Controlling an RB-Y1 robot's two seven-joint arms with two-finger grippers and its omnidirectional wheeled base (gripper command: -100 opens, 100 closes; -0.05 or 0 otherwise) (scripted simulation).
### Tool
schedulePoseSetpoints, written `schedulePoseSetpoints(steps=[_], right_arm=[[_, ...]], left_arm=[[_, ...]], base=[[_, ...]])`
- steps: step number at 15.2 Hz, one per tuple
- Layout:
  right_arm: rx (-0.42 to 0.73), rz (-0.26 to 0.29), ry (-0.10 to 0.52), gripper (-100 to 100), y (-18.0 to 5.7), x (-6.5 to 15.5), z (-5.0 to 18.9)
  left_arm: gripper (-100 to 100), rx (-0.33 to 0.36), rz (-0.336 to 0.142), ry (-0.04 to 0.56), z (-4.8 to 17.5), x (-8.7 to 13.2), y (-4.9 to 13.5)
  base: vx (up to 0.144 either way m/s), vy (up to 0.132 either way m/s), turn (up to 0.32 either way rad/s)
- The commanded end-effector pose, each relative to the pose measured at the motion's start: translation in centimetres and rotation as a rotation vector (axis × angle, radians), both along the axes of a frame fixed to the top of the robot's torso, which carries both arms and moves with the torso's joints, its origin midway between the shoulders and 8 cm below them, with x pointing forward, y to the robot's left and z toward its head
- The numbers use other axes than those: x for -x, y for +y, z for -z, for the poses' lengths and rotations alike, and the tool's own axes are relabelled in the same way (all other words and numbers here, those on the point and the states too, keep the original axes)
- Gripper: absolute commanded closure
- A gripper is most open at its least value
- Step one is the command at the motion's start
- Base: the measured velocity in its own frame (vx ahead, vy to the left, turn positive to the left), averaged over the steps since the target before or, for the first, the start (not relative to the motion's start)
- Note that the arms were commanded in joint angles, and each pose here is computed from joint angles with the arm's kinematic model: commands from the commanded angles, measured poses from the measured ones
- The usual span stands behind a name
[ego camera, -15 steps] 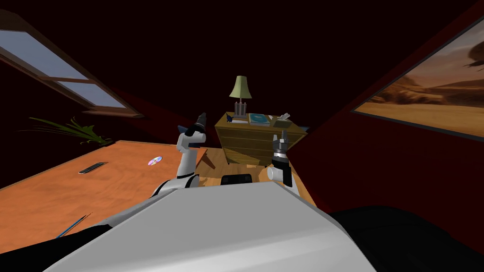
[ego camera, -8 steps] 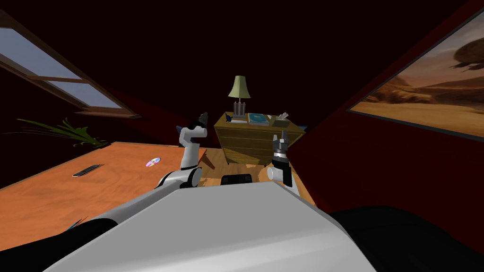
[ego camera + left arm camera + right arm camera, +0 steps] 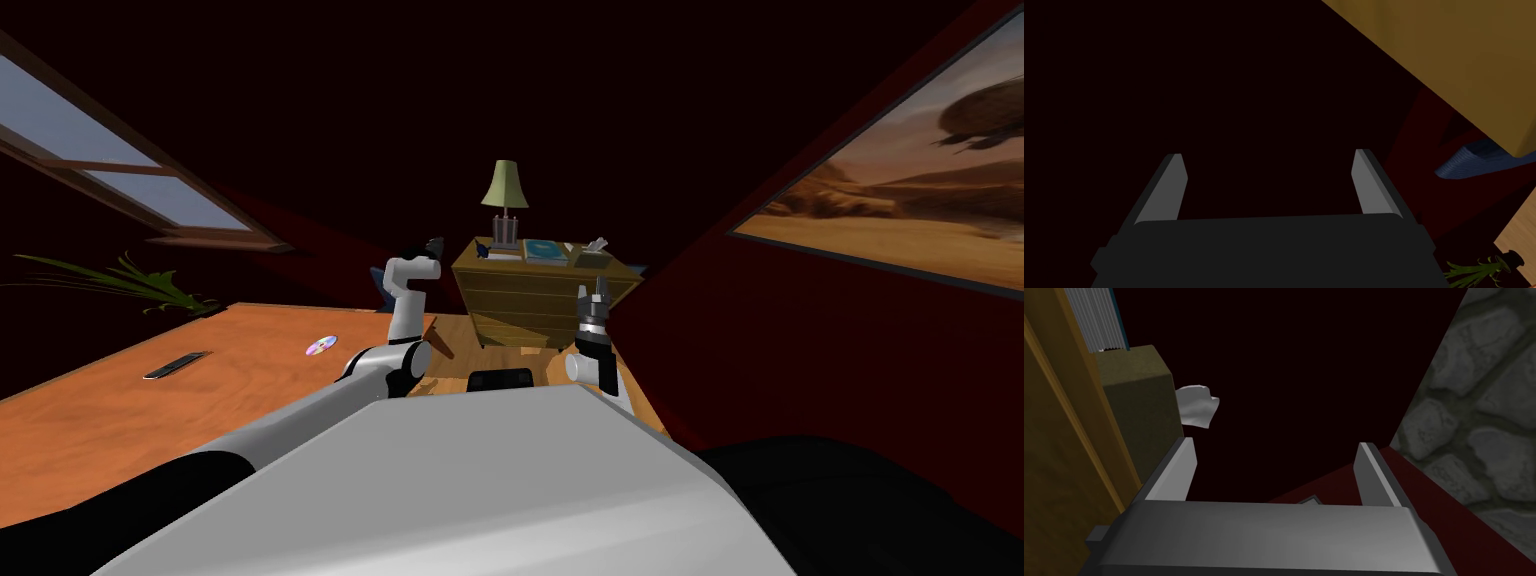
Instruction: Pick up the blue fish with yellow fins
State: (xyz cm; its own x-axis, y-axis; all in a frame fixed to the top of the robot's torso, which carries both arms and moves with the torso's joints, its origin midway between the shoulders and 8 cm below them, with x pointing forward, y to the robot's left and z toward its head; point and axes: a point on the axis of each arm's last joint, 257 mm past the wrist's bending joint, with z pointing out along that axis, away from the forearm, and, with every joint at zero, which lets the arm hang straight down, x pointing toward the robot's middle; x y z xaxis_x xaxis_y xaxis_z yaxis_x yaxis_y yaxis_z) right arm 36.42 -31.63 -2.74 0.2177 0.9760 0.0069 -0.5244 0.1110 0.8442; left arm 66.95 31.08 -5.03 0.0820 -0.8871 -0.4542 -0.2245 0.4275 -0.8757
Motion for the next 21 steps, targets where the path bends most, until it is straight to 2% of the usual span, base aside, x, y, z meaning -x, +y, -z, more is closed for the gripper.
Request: schedulePoseSetpoints(steps=[1,2,3,4,5,7,8,9,10,12,13,15,16,18,19,21], right_arm=[[0.000,0.000,0.000,0,0.0,0.0,0.0],[0.000,0.000,0.000,0,0.0,0.0,0.0],[0.000,0.000,0.000,0,0.0,0.0,0.0],[0.000,0.000,0.000,0,0.0,0.0,0.0],[0.000,0.000,0.000,0,0.0,0.0,0.0],[0.000,0.000,0.000,0,0.0,0.0,0.0],[0.000,0.000,0.000,0,0.0,0.0,0.0],[0.000,0.000,0.000,0,0.0,0.0,0.0],[0.000,0.000,0.000,0,0.0,0.0,0.0],[0.000,0.000,0.000,0,0.0,0.0,0.0],[0.000,0.000,0.000,0,0.0,0.0,0.0],[0.000,0.000,0.000,0,0.0,0.0,0.0],[0.000,0.000,0.000,0,0.0,0.0,0.0],[0.000,0.000,0.000,0,0.0,0.0,0.0],[0.000,0.000,0.000,0,0.0,0.0,0.0],[0.000,0.000,0.000,0,0.0,0.0,0.0]], left_arm=[[-100,0.007,0.000,0.054,0.6,-0.7,-0.4],[-100,0.010,0.004,0.058,-0.1,-0.9,-0.8],[-100,0.012,0.003,0.070,0.2,-0.8,-0.8],[-100,0.016,0.006,0.107,0.6,-1.3,-1.1],[-100,0.019,0.011,0.109,-0.1,-1.5,-1.5],[-100,0.024,0.015,0.157,0.5,-1.9,-2.0],[-100,0.026,0.019,0.160,-0.1,-2.0,-2.4],[-100,0.028,0.018,0.173,0.2,-1.8,-2.4],[-100,0.032,0.026,0.206,0.4,-2.2,-3.0],[-100,0.035,0.029,0.223,0.2,-2.1,-3.3],[-100,0.039,0.039,0.258,0.3,-2.4,-4.0],[-100,0.041,0.042,0.272,0.1,-2.3,-4.3],[-100,0.044,0.055,0.301,-0.1,-2.6,-5.2],[-100,0.046,0.056,0.318,0.0,-2.4,-5.3],[-100,0.047,0.072,0.346,-0.4,-2.6,-6.3],[-100,0.049,0.072,0.363,-0.2,-2.3,-6.4]], base=[[-0.007,0.005,-0.039],[-0.008,0.006,-0.045],[-0.006,0.005,-0.016],[-0.008,0.005,-0.028],[-0.009,0.005,-0.040],[-0.007,0.005,-0.023],[-0.009,0.006,-0.037],[-0.006,0.005,-0.023],[-0.008,0.004,-0.036],[-0.007,0.005,-0.027],[-0.008,0.005,-0.026],[-0.007,0.005,-0.030],[-0.008,0.004,-0.025],[-0.008,0.005,-0.028],[-0.007,0.004,-0.026],[-0.006,0.004,-0.024]])
